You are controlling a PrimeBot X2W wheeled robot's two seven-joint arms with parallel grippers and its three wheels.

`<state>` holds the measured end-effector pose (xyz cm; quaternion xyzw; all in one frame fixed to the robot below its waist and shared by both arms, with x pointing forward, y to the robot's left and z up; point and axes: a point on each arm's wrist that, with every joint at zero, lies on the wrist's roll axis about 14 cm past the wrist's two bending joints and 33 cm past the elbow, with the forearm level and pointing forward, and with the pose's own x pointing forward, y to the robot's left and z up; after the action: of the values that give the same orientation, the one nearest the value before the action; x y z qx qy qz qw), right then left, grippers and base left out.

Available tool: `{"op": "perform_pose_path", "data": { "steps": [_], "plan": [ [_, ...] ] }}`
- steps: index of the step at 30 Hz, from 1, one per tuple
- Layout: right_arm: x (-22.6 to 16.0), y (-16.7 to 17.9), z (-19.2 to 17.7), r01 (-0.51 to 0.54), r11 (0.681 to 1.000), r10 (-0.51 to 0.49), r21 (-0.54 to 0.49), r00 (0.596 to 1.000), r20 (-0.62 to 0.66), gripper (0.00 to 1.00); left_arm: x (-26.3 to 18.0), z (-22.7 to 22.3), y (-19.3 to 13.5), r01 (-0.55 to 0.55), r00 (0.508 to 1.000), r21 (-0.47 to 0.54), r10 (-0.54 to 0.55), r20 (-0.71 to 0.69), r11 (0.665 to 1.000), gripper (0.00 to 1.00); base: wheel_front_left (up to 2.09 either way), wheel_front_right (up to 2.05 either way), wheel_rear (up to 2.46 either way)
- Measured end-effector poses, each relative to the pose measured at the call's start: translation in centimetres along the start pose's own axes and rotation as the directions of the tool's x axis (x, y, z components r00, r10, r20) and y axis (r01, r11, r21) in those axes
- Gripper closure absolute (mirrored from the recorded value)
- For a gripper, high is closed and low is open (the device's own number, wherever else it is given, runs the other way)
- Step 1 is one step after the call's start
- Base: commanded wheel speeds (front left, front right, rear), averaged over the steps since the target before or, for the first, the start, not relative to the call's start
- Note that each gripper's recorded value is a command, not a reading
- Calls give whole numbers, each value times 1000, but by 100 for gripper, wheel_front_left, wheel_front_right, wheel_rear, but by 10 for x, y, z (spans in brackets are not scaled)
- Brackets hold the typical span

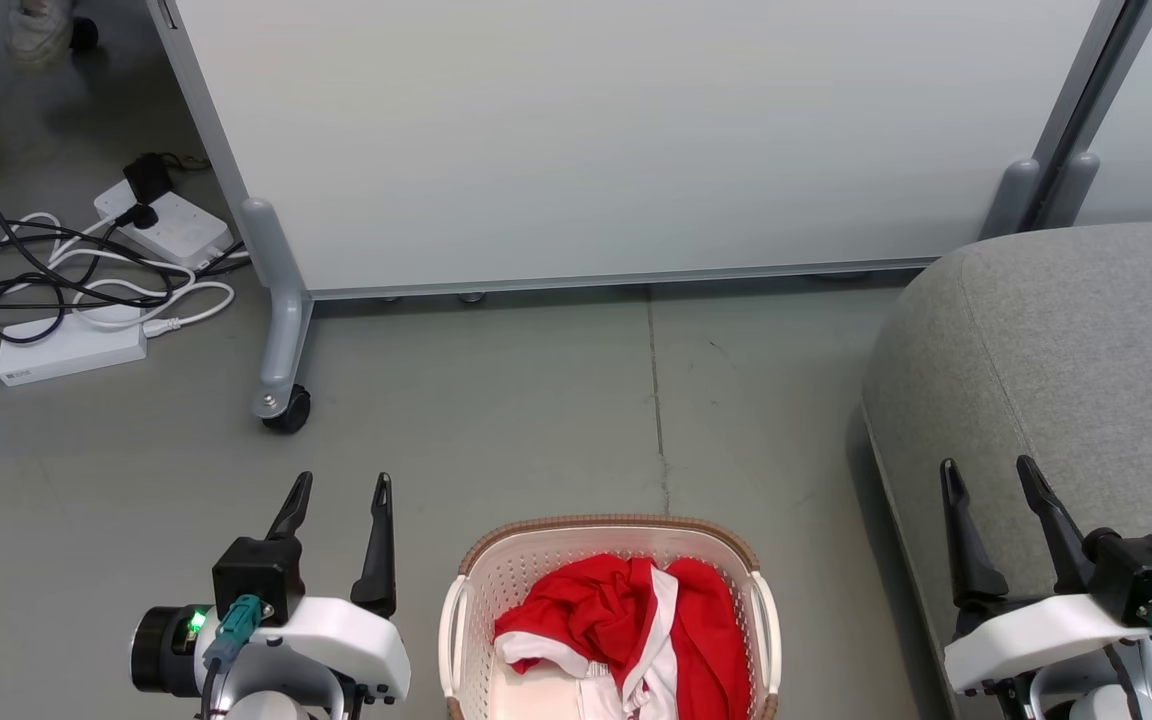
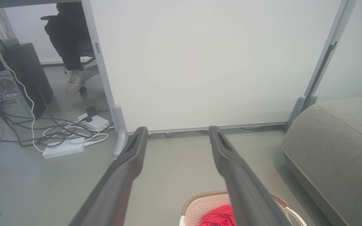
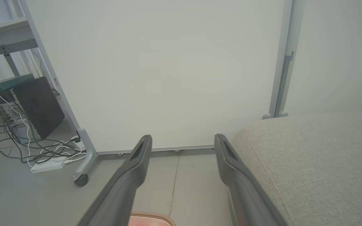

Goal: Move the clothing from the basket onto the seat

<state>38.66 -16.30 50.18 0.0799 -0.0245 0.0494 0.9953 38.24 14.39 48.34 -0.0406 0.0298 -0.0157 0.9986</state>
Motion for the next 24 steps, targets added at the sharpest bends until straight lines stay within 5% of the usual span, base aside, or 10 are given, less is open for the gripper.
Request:
{"op": "perform_pose_path", "data": {
  "steps": [17,24],
  "plan": [
    [18,-14,-6,29,999,-30,-34,999,-24,0,34,-14,-34,108,993,27,-107,-42,994,0,0,0,0],
    [38,-25,-11,48,998,-50,-49,998,-28,0,59,-45,-77,257,959,23,-252,-128,966,0,0,0,0]
  ]
}}
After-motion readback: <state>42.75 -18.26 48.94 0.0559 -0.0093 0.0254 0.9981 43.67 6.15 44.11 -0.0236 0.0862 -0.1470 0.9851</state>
